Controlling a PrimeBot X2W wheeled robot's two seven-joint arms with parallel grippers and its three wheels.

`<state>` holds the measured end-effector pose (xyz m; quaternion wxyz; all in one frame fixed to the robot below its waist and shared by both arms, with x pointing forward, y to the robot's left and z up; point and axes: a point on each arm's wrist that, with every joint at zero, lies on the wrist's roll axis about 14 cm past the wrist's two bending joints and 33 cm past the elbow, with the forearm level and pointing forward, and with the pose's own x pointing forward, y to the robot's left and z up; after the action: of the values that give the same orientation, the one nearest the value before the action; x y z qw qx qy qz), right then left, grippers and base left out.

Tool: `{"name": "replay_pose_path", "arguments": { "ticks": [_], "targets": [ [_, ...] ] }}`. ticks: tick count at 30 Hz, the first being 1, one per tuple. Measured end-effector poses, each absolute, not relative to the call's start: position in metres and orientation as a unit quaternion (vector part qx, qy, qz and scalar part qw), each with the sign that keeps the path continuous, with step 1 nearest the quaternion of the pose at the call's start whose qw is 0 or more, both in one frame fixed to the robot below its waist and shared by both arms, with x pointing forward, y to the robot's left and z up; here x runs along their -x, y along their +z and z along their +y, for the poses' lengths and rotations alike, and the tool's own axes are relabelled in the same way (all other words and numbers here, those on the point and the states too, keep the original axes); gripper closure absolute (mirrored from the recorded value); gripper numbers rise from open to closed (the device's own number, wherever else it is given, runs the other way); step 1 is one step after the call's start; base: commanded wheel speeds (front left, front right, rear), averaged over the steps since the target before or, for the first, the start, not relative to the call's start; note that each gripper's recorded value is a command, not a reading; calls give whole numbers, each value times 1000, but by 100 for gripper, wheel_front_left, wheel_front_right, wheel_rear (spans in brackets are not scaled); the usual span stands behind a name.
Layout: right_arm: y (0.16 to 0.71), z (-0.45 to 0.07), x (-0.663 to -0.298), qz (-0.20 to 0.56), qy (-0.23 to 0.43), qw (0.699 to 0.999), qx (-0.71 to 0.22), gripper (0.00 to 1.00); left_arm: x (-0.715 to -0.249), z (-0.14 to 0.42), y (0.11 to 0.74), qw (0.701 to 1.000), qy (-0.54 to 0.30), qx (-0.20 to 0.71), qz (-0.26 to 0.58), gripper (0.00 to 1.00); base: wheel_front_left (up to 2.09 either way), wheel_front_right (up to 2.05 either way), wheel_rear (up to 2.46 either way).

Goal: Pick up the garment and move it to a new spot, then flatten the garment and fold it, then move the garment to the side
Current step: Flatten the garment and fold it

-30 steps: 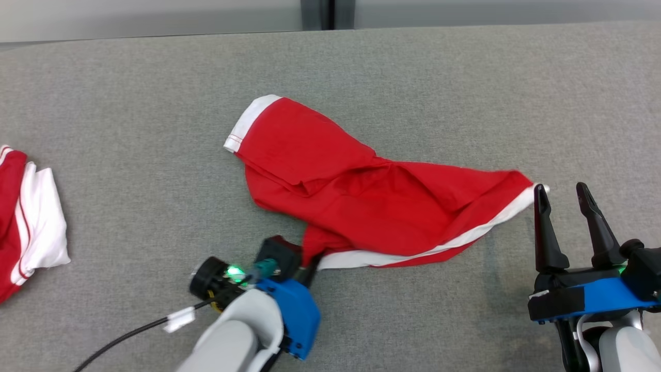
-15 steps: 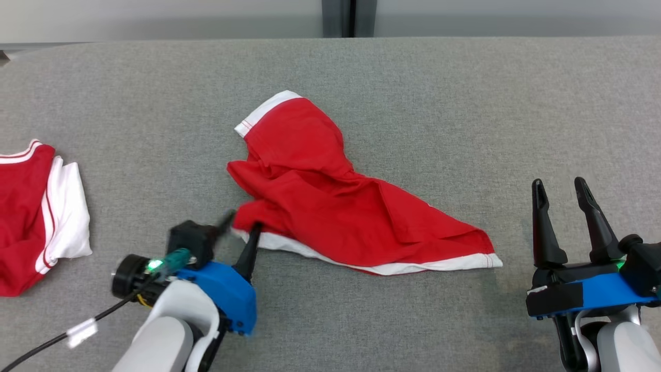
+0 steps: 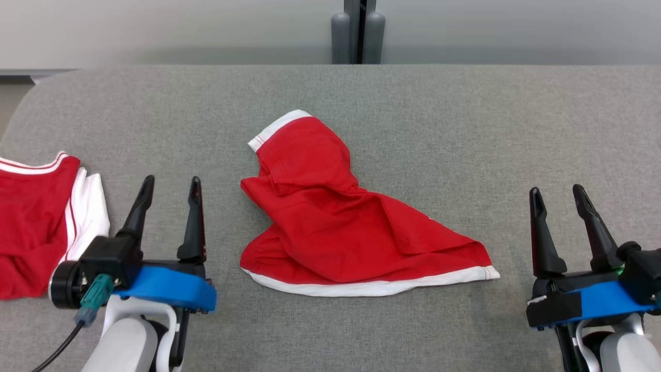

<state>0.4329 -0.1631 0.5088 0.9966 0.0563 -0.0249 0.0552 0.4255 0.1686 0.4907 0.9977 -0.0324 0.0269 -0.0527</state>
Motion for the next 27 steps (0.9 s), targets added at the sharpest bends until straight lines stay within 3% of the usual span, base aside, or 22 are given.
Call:
{"name": "replay_pose_path", "arguments": {
  "ticks": [21,27],
  "targets": [
    [516,-168,-416,-23,51,997,-52,0,-411,178,490,998,-61,12,23,0,0,0,0],
    [500,-170,-415,0,46,997,-62,0,-397,143,440,983,-130,25,128,0,0,0,0]
  ]
}}
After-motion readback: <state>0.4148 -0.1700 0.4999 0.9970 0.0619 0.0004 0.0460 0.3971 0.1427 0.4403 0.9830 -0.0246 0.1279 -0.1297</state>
